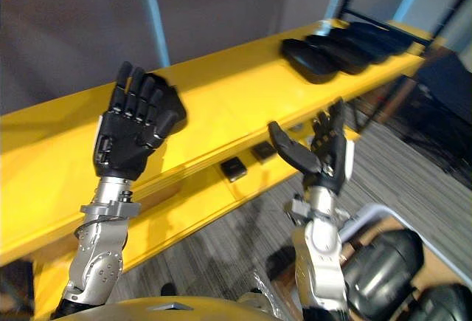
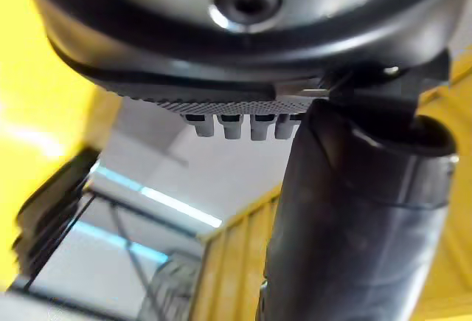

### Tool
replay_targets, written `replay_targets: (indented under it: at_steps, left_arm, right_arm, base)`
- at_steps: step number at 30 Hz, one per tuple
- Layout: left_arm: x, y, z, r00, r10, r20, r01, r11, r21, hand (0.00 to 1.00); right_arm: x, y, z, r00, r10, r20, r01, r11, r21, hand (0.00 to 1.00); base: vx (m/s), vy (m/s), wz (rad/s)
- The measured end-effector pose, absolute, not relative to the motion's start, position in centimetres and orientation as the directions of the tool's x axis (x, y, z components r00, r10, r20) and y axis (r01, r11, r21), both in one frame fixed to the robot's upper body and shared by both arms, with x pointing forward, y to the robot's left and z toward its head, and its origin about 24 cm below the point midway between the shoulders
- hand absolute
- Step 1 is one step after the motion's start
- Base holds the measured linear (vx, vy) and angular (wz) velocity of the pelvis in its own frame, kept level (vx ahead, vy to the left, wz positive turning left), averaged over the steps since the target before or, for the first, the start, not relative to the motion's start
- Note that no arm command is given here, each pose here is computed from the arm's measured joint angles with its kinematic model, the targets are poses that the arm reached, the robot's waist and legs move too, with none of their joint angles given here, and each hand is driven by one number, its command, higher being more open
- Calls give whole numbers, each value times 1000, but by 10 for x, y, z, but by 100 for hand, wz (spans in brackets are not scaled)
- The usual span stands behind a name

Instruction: Walk over and take three plastic housings, then place them on the shelf

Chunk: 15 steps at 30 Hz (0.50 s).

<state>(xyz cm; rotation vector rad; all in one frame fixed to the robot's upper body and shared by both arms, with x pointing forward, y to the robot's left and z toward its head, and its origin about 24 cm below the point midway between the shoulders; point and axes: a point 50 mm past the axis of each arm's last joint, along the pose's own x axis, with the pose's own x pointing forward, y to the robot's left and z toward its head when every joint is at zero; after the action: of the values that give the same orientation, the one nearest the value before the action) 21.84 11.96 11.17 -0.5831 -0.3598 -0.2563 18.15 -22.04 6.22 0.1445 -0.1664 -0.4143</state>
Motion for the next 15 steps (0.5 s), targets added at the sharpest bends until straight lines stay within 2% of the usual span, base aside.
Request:
replay_targets:
  at_steps: [4, 10, 15]
  left_arm:
    - [227, 110, 89, 947, -160, 278, 287, 812, -509, 100]
    - [229, 105, 83, 962, -141, 232, 248, 805, -539, 100]
    - [225, 131, 83, 977, 4, 212, 118, 821, -559, 100]
  right_arm:
    - [154, -230, 49, 878, -477, 42, 467, 873, 143, 100]
    - [137, -238, 59, 854, -513, 83, 494, 851, 179, 100]
    - [156, -230, 74, 912, -361, 194, 337, 930, 147, 100]
  base:
    - [3, -53, -132]
    - [28, -90, -94]
    - [41, 7, -132]
